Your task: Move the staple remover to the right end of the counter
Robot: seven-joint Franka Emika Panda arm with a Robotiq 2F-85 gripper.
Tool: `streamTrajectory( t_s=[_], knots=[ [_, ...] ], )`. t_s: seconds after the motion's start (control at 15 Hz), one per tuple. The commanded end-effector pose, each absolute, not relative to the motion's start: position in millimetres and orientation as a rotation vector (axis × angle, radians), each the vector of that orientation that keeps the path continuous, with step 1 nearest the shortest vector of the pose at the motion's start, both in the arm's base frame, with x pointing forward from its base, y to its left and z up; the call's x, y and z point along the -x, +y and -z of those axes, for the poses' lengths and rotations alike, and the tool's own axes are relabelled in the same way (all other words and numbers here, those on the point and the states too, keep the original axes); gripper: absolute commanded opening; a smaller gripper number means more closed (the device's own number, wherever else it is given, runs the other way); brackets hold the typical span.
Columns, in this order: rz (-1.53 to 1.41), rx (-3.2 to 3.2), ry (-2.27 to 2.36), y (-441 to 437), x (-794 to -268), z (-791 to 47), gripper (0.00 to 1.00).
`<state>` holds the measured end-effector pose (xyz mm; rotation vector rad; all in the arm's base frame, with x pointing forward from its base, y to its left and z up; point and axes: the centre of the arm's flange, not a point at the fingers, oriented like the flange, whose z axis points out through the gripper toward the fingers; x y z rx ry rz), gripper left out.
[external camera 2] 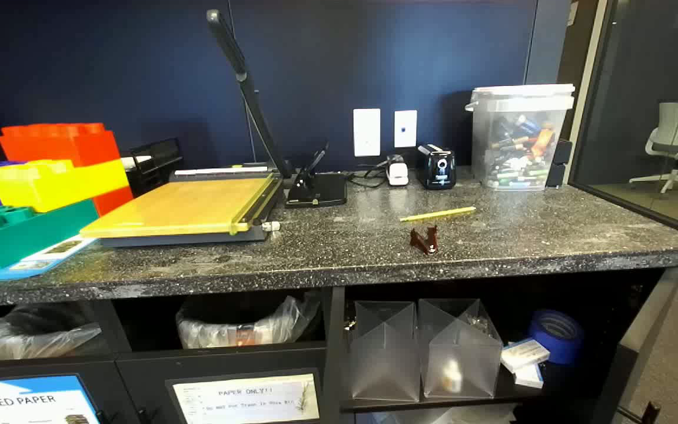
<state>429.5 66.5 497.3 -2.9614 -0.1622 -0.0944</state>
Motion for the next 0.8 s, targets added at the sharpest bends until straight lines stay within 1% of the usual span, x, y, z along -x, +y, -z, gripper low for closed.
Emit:
streamTrajectory(
  t_s=[0.0,0.27,0.47,0.73],
  knots=[
    [0.096,2.961,-0.162,66.5,-429.7,-497.9,1.0],
    [0.098,2.961,-0.162,66.5,-429.8,-498.3,1.0],
    [0.1,2.988,-0.086,98.6,-469.1,-493.6,1.0],
    [0.208,3.057,-0.018,152.5,-534.5,-468.7,1.0]
  ],
)
